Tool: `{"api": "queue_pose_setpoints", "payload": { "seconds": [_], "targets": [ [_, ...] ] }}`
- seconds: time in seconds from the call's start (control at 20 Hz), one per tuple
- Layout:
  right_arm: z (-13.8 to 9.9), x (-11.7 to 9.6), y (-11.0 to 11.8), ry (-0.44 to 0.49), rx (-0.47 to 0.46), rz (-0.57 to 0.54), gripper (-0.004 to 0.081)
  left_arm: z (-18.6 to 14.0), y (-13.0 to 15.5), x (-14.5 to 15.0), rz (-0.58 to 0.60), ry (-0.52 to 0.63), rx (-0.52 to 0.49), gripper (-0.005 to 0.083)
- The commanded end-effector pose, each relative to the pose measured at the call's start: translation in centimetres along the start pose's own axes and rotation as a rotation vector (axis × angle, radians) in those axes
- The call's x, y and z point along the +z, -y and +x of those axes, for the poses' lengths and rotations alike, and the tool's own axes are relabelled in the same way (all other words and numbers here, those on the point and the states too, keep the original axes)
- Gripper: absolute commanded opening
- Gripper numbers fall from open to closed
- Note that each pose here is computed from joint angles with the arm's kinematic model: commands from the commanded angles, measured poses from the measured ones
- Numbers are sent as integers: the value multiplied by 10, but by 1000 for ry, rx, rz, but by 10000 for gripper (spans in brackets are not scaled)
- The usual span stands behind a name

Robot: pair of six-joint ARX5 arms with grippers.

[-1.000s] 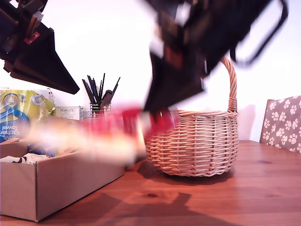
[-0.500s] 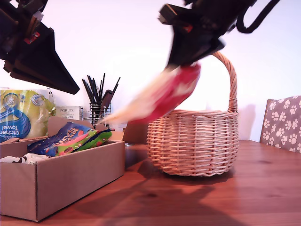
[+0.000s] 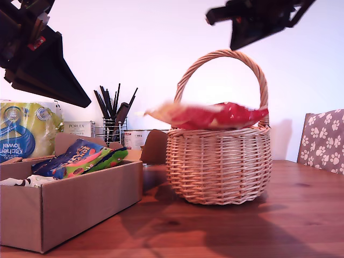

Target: Move the bags of Easter eggs from the cardboard box on the left into the woven basket on the right side.

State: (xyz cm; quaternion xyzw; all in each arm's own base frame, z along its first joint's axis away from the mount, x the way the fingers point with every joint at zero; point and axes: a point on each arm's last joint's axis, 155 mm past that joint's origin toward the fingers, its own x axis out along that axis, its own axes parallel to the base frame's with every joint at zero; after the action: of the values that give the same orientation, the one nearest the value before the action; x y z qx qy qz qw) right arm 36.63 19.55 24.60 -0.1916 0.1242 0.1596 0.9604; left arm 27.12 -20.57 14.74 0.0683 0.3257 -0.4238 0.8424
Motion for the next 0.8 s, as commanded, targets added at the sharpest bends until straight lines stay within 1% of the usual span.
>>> {"api": "queue_pose_setpoints", "payload": {
  "seconds": [0.0, 0.05, 0.2, 0.25, 0.3, 0.4, 0.5, 0.6, 0.65, 0.75],
  "targets": [
    [-1, -2, -11, -2, 49, -6, -13, 3, 0, -3, -6, -6, -3, -22],
    [-2, -5, -15, -10, 70, -11, -13, 3, 0, -3, -6, -6, -3, -22],
    [-2, -13, -18, -40, 81, -21, -13, 3, 0, -3, -6, -7, -3, -22],
    [-3, -16, -21, -55, 98, -28, -13, 3, 0, -3, -6, -6, -4, -22],
    [-6, -19, -27, -83, 138, -38, -13, 3, 0, -3, -7, -7, -5, -22],
    [-18, -16, -42, -132, 256, -38, -13, 3, 0, -3, -6, -6, -7, -22],
    [-37, -8, -59, -189, 394, -28, -13, 3, 0, -3, -6, -6, -7, -22],
    [-57, -3, -69, -235, 500, -24, -13, 3, 0, -3, -6, -6, -7, -22],
    [-67, -7, -76, -269, 556, -23, -13, 3, 0, -3, -6, -6, -7, -22],
    [-83, -32, -91, -373, 659, -32, -13, 3, 0, -2, -6, -5, -7, -22]
  ]
}}
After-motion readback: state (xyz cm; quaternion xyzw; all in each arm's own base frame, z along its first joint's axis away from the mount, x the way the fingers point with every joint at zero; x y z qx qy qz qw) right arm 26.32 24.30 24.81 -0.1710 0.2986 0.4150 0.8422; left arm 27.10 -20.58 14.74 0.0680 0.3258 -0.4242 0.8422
